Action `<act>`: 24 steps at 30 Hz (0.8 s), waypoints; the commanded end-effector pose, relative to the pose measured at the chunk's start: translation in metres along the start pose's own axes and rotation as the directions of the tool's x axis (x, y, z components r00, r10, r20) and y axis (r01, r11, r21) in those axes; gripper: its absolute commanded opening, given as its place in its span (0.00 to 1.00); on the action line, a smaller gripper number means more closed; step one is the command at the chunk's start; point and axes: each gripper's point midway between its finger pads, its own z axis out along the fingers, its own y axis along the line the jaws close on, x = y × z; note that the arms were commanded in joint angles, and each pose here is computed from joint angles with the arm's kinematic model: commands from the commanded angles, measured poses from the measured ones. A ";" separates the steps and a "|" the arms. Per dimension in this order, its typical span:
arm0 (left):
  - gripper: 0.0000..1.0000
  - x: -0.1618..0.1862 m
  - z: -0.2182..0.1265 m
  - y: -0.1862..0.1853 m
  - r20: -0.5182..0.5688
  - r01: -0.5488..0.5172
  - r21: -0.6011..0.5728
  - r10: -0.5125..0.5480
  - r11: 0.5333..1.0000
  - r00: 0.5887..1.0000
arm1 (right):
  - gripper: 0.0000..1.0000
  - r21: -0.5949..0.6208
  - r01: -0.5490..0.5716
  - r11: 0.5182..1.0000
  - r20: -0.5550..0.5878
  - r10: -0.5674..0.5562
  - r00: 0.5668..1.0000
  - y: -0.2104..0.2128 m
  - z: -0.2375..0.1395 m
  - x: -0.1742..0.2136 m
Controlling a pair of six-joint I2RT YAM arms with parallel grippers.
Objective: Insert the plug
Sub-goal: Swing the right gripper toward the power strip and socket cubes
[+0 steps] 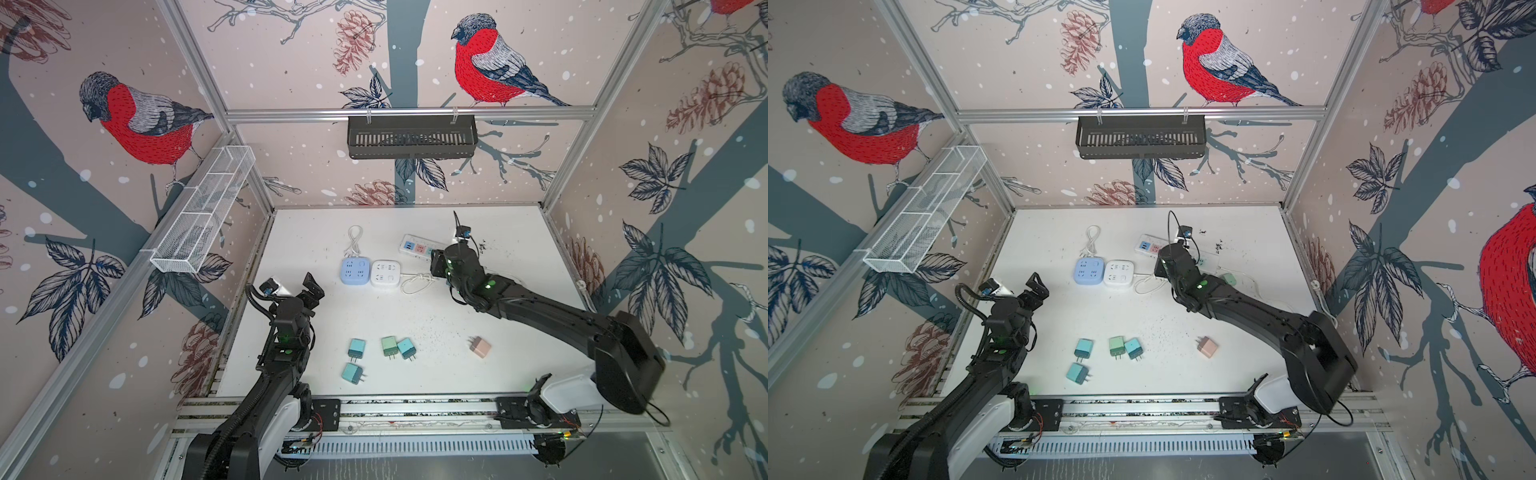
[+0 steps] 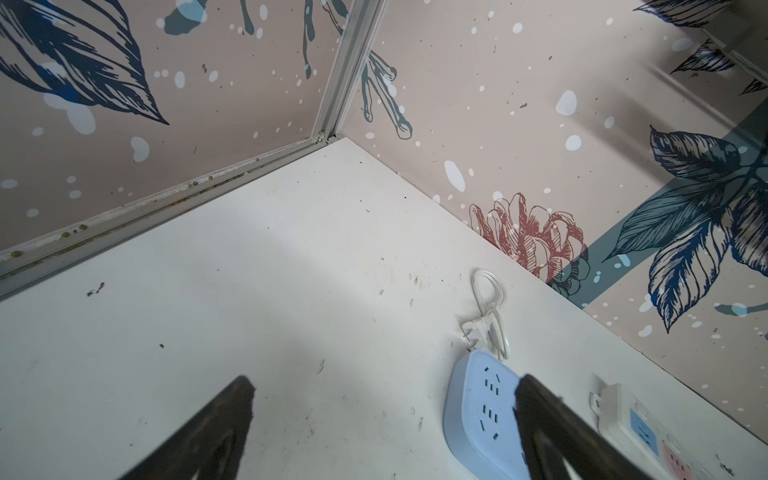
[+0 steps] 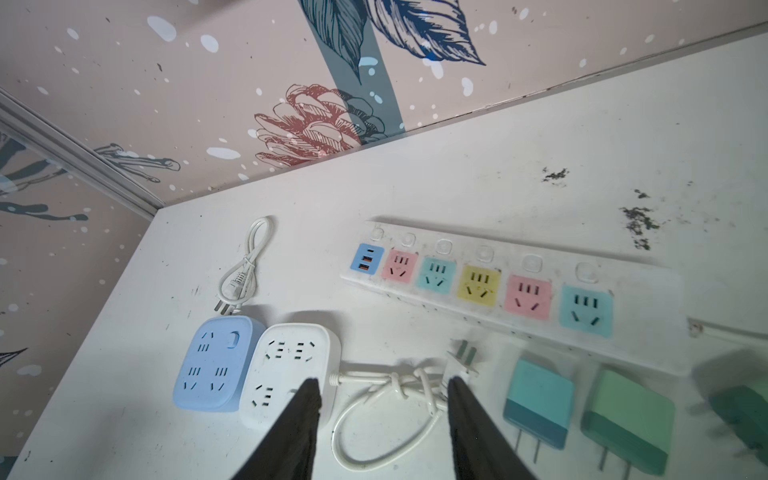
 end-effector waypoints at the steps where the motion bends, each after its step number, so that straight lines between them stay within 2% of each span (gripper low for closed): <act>1: 0.97 -0.004 0.000 -0.003 0.008 0.017 0.010 -0.018 1.000 1.000 | 0.49 0.010 0.086 0.996 -0.088 -0.085 0.992 0.014 0.021 0.012; 9: 0.98 -0.004 0.000 -0.001 0.012 0.022 -0.002 -0.022 1.000 1.000 | 0.48 0.018 0.198 0.980 -0.197 -0.191 0.962 0.051 0.095 0.025; 16: 0.97 -0.004 0.001 0.001 0.011 0.026 -0.013 -0.026 1.000 1.000 | 0.46 0.034 0.270 0.962 -0.313 -0.246 0.917 0.063 0.167 0.061; 24: 0.97 -0.004 0.002 0.001 0.008 0.026 -0.019 -0.026 0.999 1.000 | 0.46 -0.012 0.270 0.963 -0.358 -0.257 0.898 0.072 0.201 0.085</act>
